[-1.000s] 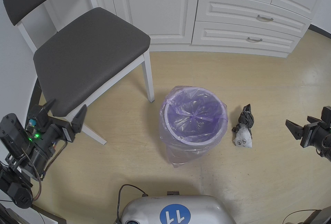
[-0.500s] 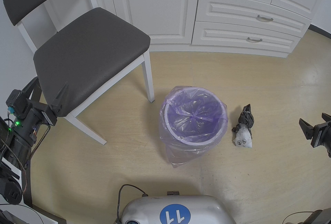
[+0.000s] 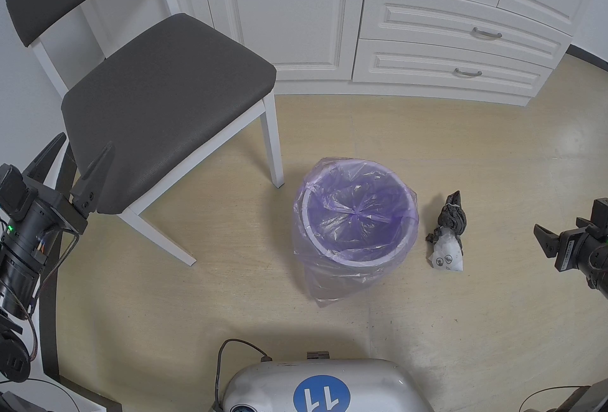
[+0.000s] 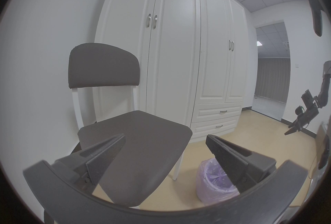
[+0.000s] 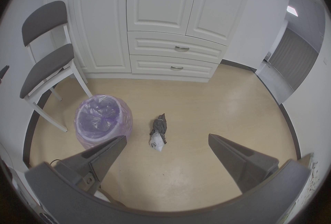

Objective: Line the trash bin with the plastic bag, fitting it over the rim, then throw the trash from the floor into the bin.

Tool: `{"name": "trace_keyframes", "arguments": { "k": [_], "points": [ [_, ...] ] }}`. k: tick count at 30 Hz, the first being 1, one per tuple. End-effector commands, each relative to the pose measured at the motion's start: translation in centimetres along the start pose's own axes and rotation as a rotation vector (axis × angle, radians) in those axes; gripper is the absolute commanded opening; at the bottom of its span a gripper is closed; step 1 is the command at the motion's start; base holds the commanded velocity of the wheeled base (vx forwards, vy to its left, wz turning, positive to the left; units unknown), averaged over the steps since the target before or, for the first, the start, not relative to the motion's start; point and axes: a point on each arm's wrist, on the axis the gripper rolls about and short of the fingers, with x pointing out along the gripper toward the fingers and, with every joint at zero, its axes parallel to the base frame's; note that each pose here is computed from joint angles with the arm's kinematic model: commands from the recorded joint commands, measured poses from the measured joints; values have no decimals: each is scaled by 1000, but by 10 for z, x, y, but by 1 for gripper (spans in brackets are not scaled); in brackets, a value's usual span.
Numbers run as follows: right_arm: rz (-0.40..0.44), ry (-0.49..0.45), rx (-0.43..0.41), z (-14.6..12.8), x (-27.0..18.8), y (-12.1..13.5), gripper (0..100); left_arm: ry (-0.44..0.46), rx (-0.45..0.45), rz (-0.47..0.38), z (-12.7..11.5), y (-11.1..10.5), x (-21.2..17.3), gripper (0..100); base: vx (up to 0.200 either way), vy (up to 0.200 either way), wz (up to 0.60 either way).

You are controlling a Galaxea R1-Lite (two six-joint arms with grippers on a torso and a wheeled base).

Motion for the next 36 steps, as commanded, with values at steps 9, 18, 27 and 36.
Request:
{"name": "trace_keyframes", "arguments": {
  "k": [9,18,27,36],
  "points": [
    [-7,138,13,-18,29,9,100,8,37,110,-4,24,14,100,-22,0,0],
    [-18,256,95,-20,87,22,100,6,59,133,-2,28,11,100,0,0,0],
    [19,379,135,-35,177,15,100,5,51,128,-3,28,14,100,133,0,0],
    [54,458,125,-75,336,16,100,31,53,126,-9,28,15,100,0,0,0]
  ]
}}
